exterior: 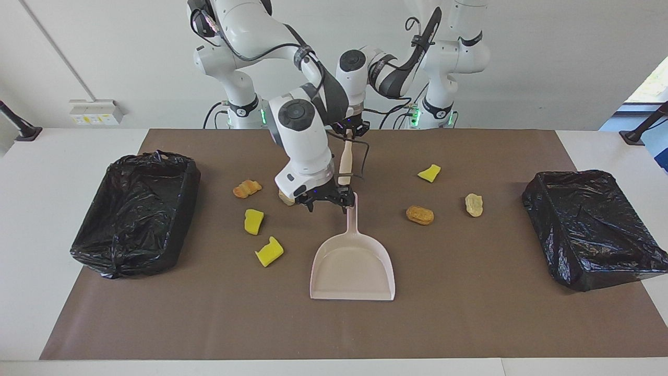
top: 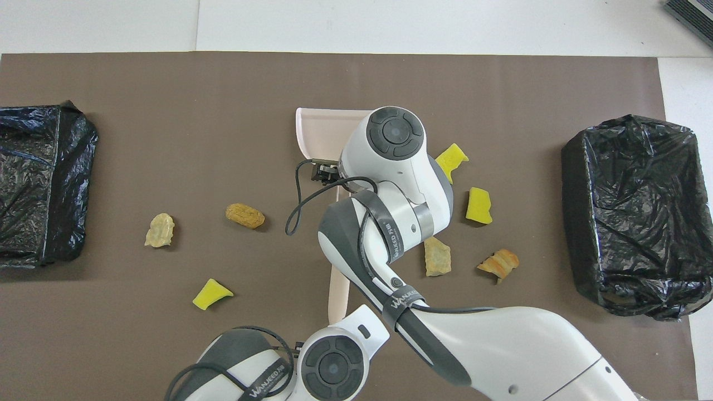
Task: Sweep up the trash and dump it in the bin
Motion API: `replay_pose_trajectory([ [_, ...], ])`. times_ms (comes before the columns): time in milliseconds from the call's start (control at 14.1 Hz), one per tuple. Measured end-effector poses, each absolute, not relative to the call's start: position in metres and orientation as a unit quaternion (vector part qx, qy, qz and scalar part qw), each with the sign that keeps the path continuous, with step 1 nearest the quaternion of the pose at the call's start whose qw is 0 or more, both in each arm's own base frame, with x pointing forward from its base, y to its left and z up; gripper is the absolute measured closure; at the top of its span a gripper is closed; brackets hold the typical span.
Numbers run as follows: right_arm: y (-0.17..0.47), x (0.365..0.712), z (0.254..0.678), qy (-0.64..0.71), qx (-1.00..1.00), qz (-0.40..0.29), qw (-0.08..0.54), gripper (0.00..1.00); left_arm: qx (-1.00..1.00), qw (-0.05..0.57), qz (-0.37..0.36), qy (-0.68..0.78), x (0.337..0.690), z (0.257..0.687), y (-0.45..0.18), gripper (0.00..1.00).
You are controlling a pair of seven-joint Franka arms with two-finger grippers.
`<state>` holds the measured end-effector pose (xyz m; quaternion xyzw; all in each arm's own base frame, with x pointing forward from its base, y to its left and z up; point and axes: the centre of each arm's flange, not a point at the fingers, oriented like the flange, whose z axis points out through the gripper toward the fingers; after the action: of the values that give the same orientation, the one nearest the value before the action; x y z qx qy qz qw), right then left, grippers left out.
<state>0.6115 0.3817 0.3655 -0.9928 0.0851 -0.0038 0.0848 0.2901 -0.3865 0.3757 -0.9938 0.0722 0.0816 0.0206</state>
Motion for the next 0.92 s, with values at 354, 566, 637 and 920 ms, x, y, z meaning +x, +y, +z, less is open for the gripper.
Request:
replay_pose_trajectory([
  [354, 0.388, 0.611, 0.362, 0.081, -0.993, -0.003, 0.084, 0.0, -0.992, 0.02, 0.108, 0.064, 0.356, 0.438, -0.28, 0.74],
  [566, 0.393, 0.6, 0.357, 0.07, -0.995, 0.022, 0.064, 0.0, -0.994, 0.025, 0.094, 0.042, 0.381, 0.464, -0.213, 0.74],
  [637, 0.394, 0.597, 0.356, 0.066, -0.996, 0.025, 0.06, 0.0, -0.995, 0.03, 0.09, 0.03, 0.388, 0.465, -0.194, 0.74],
  [920, 0.393, 0.598, 0.354, 0.06, -0.996, 0.024, 0.057, 0.1, -0.998, 0.005, 0.062, 0.003, 0.428, 0.458, -0.092, 0.74],
])
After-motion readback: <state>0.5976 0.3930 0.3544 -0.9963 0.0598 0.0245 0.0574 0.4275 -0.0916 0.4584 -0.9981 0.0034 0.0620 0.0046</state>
